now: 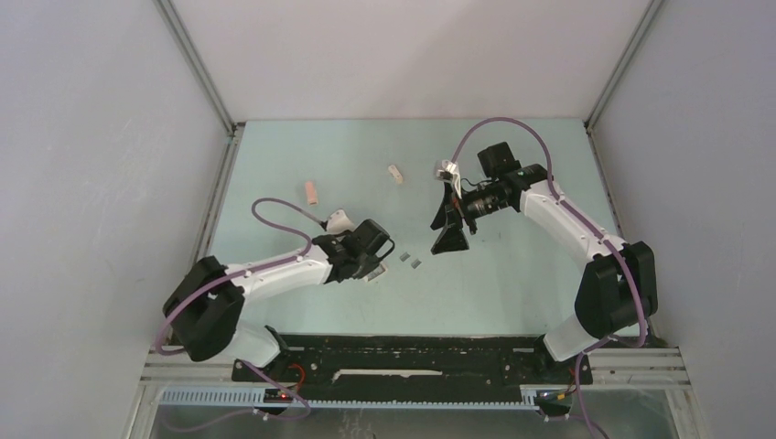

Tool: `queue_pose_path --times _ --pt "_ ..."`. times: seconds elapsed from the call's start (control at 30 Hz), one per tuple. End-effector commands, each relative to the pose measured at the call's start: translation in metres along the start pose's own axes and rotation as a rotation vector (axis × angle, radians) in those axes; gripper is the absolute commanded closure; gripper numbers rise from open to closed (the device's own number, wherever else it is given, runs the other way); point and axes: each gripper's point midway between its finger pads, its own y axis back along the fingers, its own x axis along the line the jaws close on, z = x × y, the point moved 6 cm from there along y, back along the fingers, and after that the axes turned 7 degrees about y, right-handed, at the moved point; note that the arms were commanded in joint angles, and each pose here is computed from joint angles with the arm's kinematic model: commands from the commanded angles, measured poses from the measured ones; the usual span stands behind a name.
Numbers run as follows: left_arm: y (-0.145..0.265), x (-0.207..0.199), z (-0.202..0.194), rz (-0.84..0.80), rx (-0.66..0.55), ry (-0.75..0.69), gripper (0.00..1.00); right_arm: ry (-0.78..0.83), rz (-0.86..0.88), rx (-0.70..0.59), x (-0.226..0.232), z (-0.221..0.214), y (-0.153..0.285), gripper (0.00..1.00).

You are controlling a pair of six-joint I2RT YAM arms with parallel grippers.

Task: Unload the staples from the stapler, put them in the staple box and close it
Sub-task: Place the staple in the staple box.

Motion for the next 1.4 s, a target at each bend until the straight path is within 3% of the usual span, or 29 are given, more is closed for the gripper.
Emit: queue_pose_path --times 0.0,1.37 --pt "0.006 -0.018 0.005 -0.019 -0.04 0.049 0.9 0.03 0.011 -0.034 0.009 0.009 0.006 0.0" --pt "-0.012 -0.008 -0.002 0.072 -0.048 0.025 0.87 0.002 0.032 -0.04 0.006 0.005 0.005 0.0"
